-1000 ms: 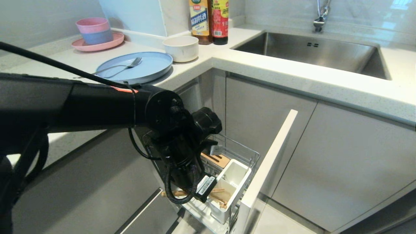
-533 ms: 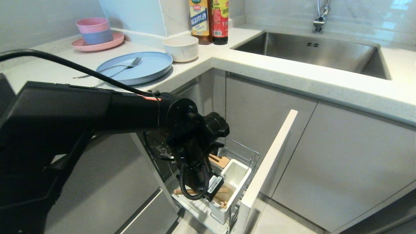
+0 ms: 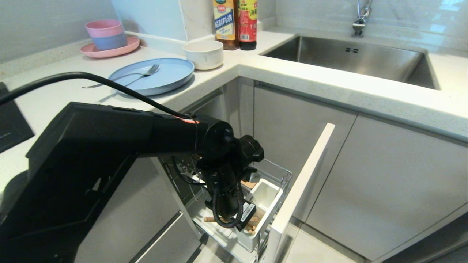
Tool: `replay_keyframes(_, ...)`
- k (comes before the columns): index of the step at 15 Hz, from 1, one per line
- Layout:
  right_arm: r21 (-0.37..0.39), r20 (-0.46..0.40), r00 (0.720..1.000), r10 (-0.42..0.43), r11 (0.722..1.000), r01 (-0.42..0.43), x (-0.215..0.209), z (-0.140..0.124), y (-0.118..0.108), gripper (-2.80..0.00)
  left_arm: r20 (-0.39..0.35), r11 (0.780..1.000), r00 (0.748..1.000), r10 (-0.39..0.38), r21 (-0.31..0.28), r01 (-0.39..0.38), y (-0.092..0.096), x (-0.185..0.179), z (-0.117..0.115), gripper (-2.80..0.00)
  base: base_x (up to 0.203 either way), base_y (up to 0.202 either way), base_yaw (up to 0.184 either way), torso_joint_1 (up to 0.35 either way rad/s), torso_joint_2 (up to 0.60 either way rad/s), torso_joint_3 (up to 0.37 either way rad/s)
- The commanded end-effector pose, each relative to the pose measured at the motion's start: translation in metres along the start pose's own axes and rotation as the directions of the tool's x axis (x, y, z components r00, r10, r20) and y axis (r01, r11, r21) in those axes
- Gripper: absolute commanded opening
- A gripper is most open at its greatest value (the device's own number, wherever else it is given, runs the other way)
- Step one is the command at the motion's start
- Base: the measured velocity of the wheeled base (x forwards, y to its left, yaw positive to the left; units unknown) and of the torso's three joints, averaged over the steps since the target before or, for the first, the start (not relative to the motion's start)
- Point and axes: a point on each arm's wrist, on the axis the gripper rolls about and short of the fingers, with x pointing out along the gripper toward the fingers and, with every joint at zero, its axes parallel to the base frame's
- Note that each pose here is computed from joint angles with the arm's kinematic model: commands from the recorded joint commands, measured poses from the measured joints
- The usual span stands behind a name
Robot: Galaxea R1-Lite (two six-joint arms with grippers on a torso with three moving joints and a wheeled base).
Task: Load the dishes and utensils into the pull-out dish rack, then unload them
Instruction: Pick up the chopsticks and place it in the cupboard
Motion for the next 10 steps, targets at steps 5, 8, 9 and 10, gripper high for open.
replay_keyframes(5, 0.002, -0.006, 0.912, 0.41, 0.912, -0.41, -0.002, -0.001, 0.009, -2.8, -0.004, 1.0, 1.0, -0.001, 0.0, 0.001, 0.0, 0.001, 0.002, -2.8, 0.0, 0.0, 0.0, 0.0, 0.0, 0.0)
replay_keyframes(8, 0.013, -0.011, 0.013, 1.0, 0.013, -1.0, -0.022, -0.001, 0.022, -2.8, -0.009, 0.999, 1.0, -0.001, 0.032, 0.002, 0.0, 0.001, 0.001, 0.0, 0.0, 0.0, 0.0, 0.0, 0.0, 0.0)
replay_keyframes(9, 0.017, -0.009, -0.436, 0.9, -0.436, -0.9, -0.032, -0.001, 0.02, -2.8, -0.008, 1.0, 1.0, -0.003, 0.031, 0.003, -0.001, 0.001, 0.001, 0.0, 0.0, 0.0, 0.0, 0.0, 0.0, 0.0)
replay_keyframes(10, 0.02, -0.006, -0.763, 0.646, -0.763, -0.646, -0.04, 0.0, 0.015, -2.8, -0.008, 1.0, 1.0, -0.003, 0.031, 0.003, -0.001, 0.001, 0.001, 0.0, 0.0, 0.0, 0.0, 0.0, 0.0, 0.0)
